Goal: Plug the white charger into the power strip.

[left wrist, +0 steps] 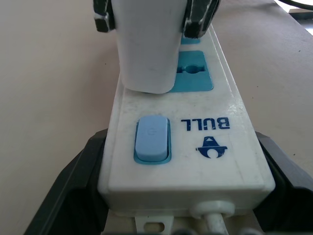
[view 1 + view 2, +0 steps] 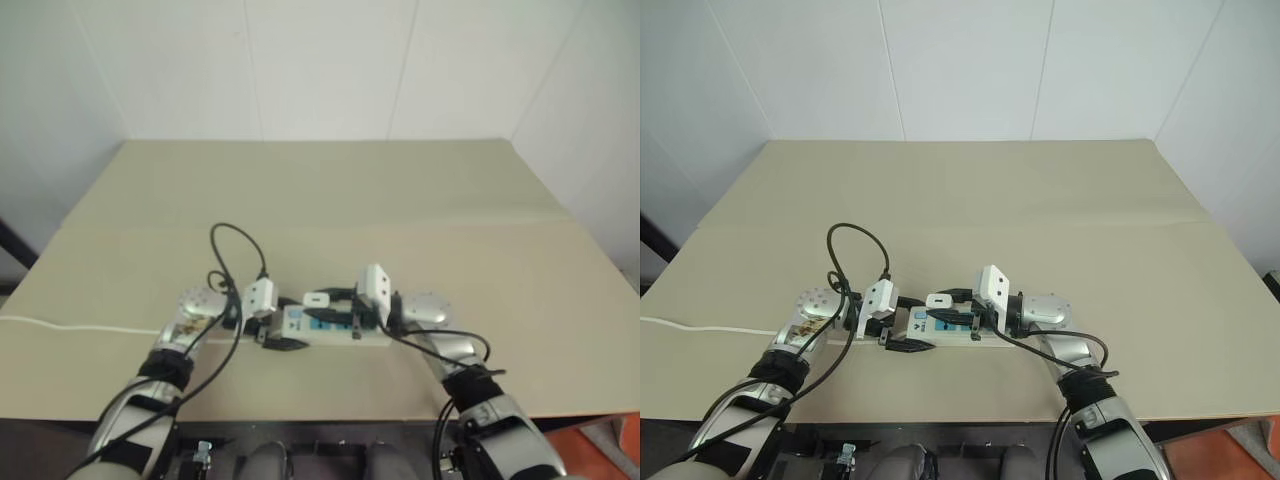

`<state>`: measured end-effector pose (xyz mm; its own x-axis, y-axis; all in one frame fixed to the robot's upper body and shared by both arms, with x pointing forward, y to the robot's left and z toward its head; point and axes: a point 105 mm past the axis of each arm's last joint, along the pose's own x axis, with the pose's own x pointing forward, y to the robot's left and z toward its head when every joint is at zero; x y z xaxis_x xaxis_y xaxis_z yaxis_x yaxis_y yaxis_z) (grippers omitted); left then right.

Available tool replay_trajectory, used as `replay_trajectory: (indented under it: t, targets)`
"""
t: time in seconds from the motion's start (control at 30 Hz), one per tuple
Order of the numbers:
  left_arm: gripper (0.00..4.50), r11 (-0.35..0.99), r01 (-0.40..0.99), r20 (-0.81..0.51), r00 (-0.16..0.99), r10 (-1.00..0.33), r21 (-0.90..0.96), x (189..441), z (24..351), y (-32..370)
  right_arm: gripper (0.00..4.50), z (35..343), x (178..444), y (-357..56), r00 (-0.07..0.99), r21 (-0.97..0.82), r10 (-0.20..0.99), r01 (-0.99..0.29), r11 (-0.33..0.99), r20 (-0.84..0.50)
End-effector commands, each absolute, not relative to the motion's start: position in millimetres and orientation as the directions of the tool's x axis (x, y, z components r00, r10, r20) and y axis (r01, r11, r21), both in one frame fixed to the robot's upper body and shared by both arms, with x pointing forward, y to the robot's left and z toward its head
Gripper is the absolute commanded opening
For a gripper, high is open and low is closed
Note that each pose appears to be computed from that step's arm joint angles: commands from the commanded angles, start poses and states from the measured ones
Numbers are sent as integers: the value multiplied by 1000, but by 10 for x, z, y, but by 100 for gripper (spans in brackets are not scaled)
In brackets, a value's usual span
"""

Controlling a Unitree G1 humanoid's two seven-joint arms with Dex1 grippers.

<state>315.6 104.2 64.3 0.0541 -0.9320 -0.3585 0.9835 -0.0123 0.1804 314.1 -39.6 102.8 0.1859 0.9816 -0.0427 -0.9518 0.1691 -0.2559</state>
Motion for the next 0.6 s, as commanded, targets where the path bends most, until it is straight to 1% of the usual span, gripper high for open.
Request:
replay_trajectory:
  t: [0.03, 0.2, 0.37, 0.6]
  targets:
    - [334, -68, 991, -435, -12, -900, 113, 3011, 443, 1123, 110, 364, 3181, -1049, 315, -93, 899, -949, 301, -305]
    - [334, -65, 991, -439, -9, -898, 114, 3016, 441, 1139, 110, 268, 3171, -1264, 347, -74, 869, -936, 344, -354]
    - [334, -67, 991, -442, -10, -897, 114, 3015, 439, 1146, 110, 234, 3141, -1292, 335, -41, 867, -938, 345, -369]
    - [334, -65, 991, -448, -7, -894, 114, 3016, 440, 1172, 110, 161, 3162, -1391, 347, -25, 846, -929, 370, -405]
